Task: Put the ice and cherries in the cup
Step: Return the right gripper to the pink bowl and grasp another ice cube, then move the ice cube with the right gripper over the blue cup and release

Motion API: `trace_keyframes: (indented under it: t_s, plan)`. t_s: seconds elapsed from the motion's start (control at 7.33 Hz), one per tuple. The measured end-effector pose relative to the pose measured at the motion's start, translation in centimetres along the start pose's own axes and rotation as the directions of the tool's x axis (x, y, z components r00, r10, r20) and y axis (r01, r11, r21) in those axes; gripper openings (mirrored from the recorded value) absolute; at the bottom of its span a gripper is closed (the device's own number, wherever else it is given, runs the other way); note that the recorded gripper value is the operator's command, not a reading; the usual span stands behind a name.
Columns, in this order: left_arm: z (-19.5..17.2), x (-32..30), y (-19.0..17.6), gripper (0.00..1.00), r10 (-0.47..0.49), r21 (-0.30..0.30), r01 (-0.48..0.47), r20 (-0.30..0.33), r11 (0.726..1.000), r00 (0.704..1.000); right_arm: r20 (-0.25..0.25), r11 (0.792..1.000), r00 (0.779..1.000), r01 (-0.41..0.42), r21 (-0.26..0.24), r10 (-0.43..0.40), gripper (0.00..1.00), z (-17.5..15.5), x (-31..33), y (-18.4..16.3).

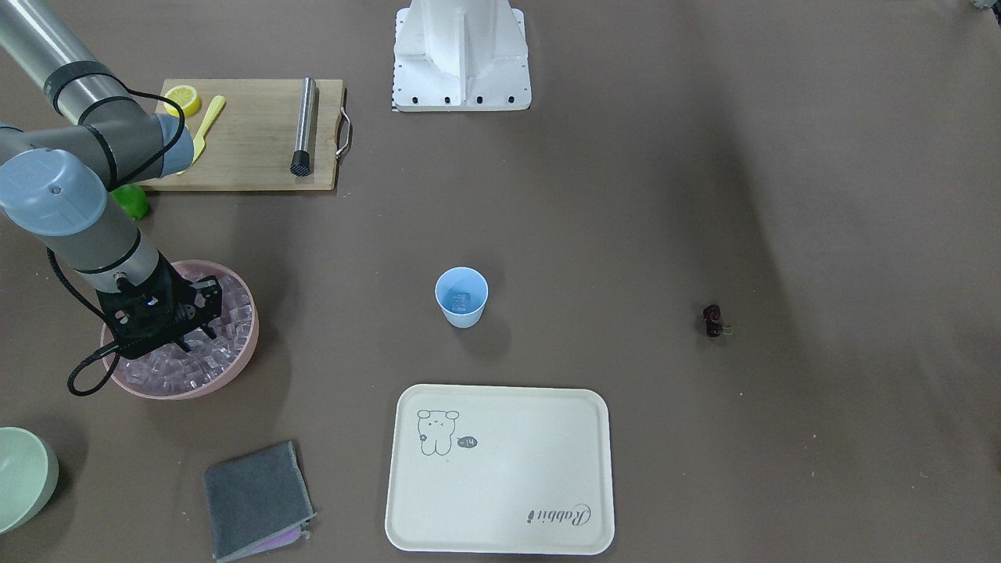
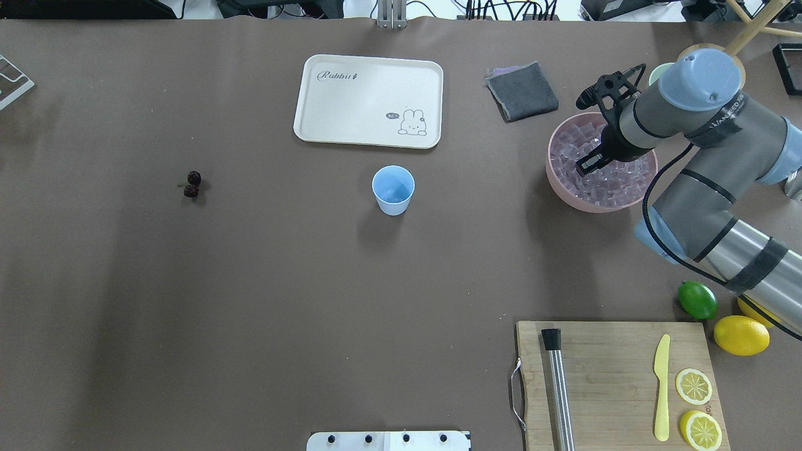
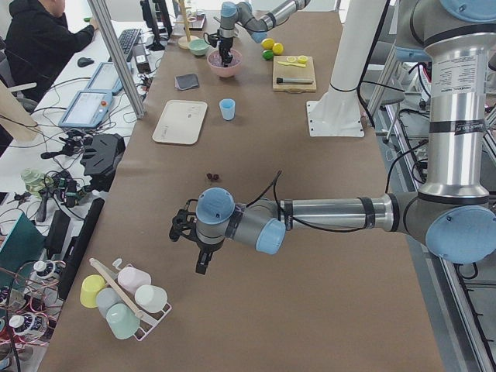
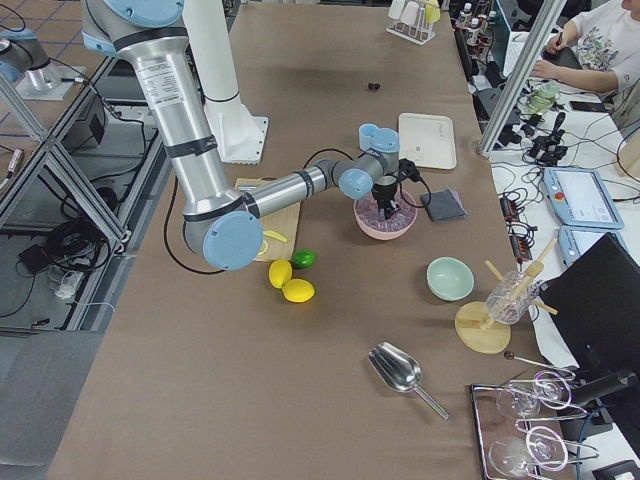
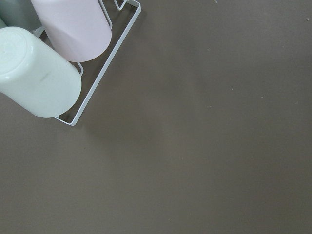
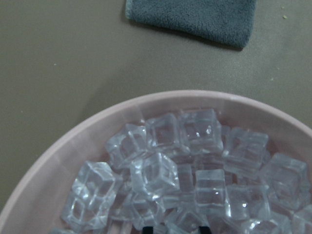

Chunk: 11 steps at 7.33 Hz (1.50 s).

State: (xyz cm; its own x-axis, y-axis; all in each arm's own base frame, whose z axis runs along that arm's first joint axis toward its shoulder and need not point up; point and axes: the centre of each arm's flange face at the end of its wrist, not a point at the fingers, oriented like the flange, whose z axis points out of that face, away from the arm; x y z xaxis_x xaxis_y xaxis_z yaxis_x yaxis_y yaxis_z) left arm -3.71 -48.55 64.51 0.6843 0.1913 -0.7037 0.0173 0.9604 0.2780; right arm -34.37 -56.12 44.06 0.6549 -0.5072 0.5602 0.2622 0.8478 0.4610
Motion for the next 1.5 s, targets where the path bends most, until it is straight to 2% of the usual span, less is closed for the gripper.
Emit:
trace_keyframes:
  t_s: [0.27,0.41,0.68,0.82,1.23,1.5]
  plan:
    - [0.0,0.1,0.0,0.98,0.001,0.000,-0.001,0.000,1.000,1.000,0.002,1.000,1.000,-0.004,0.012,0.004,0.00,-1.8,-0.4,-0.5]
    - [0.0,0.1,0.0,0.98,0.002,0.001,-0.002,0.000,1.000,1.000,0.000,1.000,1.000,-0.017,0.017,0.017,0.00,-4.5,-1.1,-1.5]
    - [-0.1,0.2,0.0,0.98,0.003,0.002,-0.003,-0.001,1.000,1.000,-0.002,0.998,0.998,-0.064,-0.003,0.064,0.00,-10.6,-6.4,-6.1]
    - [-0.1,0.2,-0.1,0.98,0.005,0.004,-0.005,-0.001,1.000,1.000,0.005,0.994,0.994,-0.105,-0.008,0.105,0.00,-11.8,-11.6,-8.7]
    - [-0.4,0.6,-0.5,0.98,0.007,0.017,-0.007,-0.003,1.000,1.000,0.005,0.979,0.979,-0.204,0.025,0.204,0.00,-11.3,-28.0,-14.1]
    - [-0.5,1.0,-0.9,0.98,0.010,0.021,-0.010,-0.004,1.000,1.000,-0.023,0.973,0.973,-0.227,0.034,0.228,0.00,-9.4,-33.2,-16.8]
